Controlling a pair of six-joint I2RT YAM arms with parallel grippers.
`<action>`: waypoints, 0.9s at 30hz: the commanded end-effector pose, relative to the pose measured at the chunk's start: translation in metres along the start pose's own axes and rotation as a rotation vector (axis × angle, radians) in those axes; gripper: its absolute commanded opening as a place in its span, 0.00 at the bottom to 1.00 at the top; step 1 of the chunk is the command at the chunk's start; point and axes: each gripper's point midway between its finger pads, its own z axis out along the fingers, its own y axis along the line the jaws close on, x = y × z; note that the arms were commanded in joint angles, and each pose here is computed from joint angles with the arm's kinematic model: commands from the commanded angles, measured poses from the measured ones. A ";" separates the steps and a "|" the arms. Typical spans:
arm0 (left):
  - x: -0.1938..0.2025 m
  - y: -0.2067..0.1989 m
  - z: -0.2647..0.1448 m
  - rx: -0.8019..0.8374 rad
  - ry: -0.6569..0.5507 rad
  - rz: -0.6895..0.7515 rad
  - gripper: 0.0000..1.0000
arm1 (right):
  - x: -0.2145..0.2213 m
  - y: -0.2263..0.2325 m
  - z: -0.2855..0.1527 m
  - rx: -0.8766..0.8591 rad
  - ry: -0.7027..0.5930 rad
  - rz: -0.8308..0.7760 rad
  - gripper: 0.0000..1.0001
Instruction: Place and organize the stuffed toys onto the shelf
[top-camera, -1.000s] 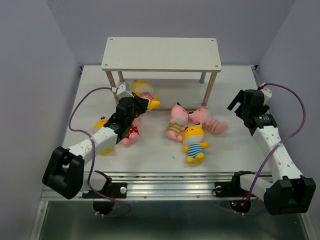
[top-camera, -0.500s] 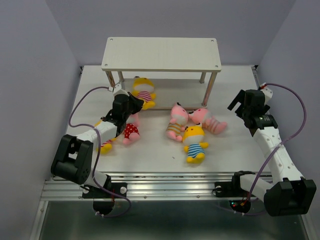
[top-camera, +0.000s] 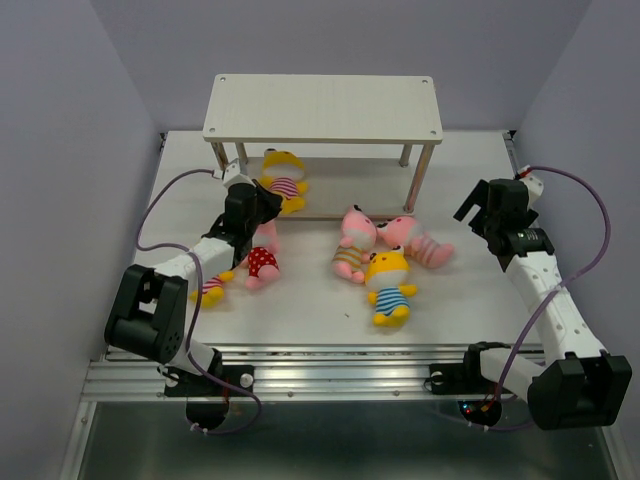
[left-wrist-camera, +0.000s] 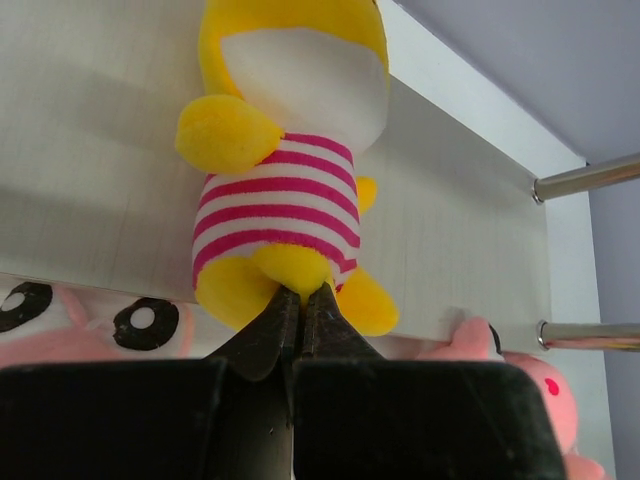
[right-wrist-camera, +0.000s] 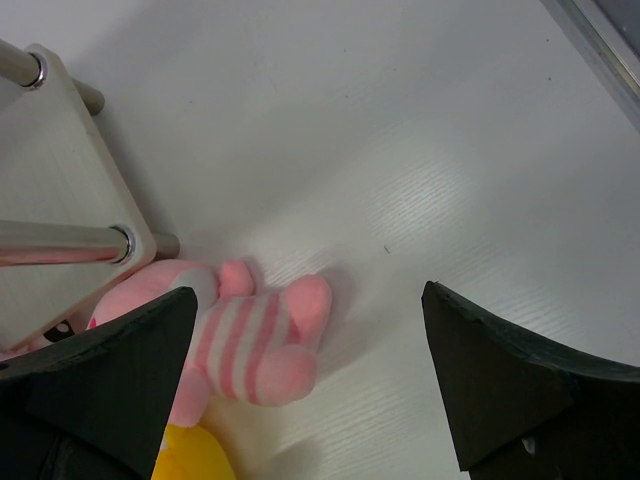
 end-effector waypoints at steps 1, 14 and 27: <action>-0.031 -0.006 0.000 -0.010 -0.086 0.028 0.00 | -0.009 0.004 -0.001 -0.015 -0.019 0.003 1.00; -0.031 0.010 0.009 -0.112 -0.024 0.093 0.00 | -0.008 0.004 -0.002 -0.020 -0.014 0.004 1.00; -0.031 0.015 0.005 -0.148 -0.027 0.052 0.41 | -0.007 0.004 -0.001 -0.018 -0.012 0.002 1.00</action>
